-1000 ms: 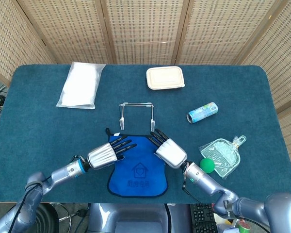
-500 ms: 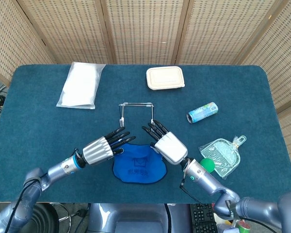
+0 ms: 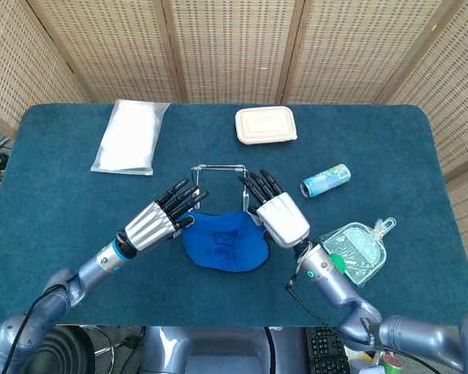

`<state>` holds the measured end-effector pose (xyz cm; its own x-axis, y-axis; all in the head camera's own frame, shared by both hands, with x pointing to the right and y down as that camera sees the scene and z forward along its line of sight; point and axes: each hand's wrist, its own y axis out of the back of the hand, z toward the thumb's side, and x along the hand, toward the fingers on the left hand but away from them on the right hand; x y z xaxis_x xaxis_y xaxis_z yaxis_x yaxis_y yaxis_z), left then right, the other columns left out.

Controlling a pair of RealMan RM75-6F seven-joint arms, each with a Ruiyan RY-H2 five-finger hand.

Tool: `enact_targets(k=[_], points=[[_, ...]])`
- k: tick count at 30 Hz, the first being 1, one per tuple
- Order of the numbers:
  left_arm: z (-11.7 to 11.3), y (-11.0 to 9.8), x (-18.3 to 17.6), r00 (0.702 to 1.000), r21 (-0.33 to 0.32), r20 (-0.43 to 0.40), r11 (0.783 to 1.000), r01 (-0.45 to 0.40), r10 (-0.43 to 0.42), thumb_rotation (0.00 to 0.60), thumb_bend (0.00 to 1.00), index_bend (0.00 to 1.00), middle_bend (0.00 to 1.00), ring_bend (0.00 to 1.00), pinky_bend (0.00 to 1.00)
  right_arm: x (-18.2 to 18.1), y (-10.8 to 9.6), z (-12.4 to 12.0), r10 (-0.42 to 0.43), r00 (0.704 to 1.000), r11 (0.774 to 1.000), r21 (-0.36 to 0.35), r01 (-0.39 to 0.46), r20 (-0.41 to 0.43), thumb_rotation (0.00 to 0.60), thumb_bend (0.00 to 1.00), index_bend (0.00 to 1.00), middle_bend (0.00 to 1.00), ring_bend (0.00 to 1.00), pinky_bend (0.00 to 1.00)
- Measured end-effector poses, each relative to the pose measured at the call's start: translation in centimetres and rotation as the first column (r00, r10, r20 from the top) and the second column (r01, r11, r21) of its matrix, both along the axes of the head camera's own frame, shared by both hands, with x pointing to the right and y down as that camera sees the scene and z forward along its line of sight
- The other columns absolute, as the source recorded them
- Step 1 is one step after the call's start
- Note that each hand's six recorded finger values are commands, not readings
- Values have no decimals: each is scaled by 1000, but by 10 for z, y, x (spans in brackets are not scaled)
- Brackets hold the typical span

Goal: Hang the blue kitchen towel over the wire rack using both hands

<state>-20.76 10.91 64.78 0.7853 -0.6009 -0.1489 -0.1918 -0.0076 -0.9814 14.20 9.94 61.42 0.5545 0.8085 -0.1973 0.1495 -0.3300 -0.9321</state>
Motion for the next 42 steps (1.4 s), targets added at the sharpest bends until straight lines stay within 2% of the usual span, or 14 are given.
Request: enact_targets(k=[6, 12, 24, 35, 42], points=[[-1, -7, 9, 998, -25, 11, 997, 68, -67, 600, 424, 814, 0, 0, 0, 5, -16, -10, 93, 995, 996, -16, -92, 35, 600, 466, 723, 94, 0, 0], [-10, -16, 25, 994, -48, 34, 993, 108, -107, 600, 424, 814, 0, 0, 0, 6, -29, -18, 144, 989, 989, -28, -143, 46, 600, 466, 723, 93, 0, 0], [-40, -51, 52, 991, 17, 40, 992, 127, -128, 600, 423, 814, 0, 0, 0, -6, -54, -33, 171, 984, 985, -10, -171, 41, 600, 466, 723, 93, 0, 0], [-80, -88, 68, 986, 93, -17, 982, 166, -165, 600, 424, 814, 0, 0, 0, -18, -89, -62, 199, 978, 979, 41, -202, 59, 600, 466, 723, 93, 0, 0], [-84, -102, 71, 982, 91, -12, 978, 190, -190, 600, 424, 814, 0, 0, 0, -20, -107, -67, 231, 972, 971, 50, -233, 50, 600, 466, 723, 93, 0, 0]])
